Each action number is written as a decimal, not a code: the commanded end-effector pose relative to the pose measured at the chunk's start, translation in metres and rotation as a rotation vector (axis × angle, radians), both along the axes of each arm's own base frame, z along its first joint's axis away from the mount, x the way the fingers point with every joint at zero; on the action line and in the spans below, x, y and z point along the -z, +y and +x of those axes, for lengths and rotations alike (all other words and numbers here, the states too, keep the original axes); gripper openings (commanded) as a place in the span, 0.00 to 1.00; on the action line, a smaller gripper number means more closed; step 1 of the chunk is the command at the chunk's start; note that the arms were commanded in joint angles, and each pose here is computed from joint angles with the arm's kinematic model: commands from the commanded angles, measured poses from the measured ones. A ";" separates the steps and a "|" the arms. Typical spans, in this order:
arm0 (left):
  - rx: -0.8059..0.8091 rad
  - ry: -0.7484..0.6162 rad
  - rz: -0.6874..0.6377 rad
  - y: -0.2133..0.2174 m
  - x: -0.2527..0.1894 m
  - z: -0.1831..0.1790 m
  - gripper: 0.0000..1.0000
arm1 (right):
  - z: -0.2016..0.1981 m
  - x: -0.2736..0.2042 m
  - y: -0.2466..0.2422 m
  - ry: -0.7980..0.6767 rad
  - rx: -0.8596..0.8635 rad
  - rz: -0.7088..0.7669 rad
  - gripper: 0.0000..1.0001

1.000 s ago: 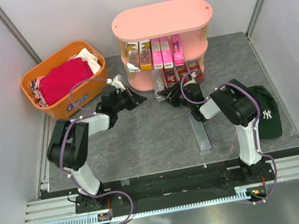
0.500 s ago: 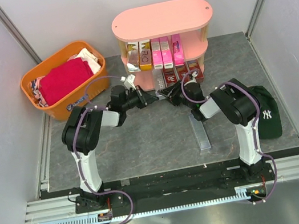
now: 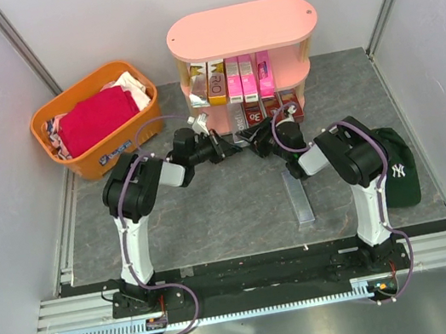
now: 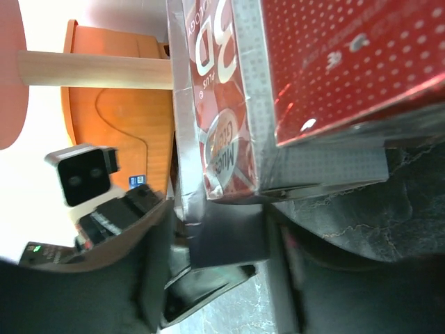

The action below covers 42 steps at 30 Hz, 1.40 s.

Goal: Place and organize the toothpastes onto the shelf

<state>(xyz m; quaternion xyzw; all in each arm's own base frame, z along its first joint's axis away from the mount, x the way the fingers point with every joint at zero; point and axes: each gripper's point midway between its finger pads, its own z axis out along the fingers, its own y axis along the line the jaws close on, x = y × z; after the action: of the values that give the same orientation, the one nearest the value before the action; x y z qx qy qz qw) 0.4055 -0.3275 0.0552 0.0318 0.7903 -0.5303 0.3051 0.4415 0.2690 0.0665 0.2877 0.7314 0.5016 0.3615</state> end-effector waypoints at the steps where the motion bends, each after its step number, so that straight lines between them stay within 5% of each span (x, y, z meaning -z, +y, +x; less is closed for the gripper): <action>1: -0.050 -0.021 -0.031 -0.003 -0.004 0.018 0.02 | 0.009 -0.024 0.006 -0.067 -0.013 0.049 0.64; 12: -0.083 -0.010 -0.069 -0.005 -0.005 0.027 0.02 | 0.003 -0.027 0.007 -0.069 -0.039 0.062 0.79; 30: -0.139 0.033 -0.142 -0.010 -0.008 0.045 0.02 | -0.021 -0.037 0.007 -0.078 -0.086 0.073 0.83; 42: -0.194 0.010 -0.108 0.009 -0.009 0.024 0.04 | -0.077 -0.048 0.003 -0.033 -0.188 -0.022 0.86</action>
<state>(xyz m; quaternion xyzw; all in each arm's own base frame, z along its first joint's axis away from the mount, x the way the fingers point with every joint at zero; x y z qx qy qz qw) 0.4283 -0.3253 0.0335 -0.0674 0.7810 -0.5393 0.3078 0.3886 0.2702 0.0979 0.2427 0.7388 0.5349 0.3304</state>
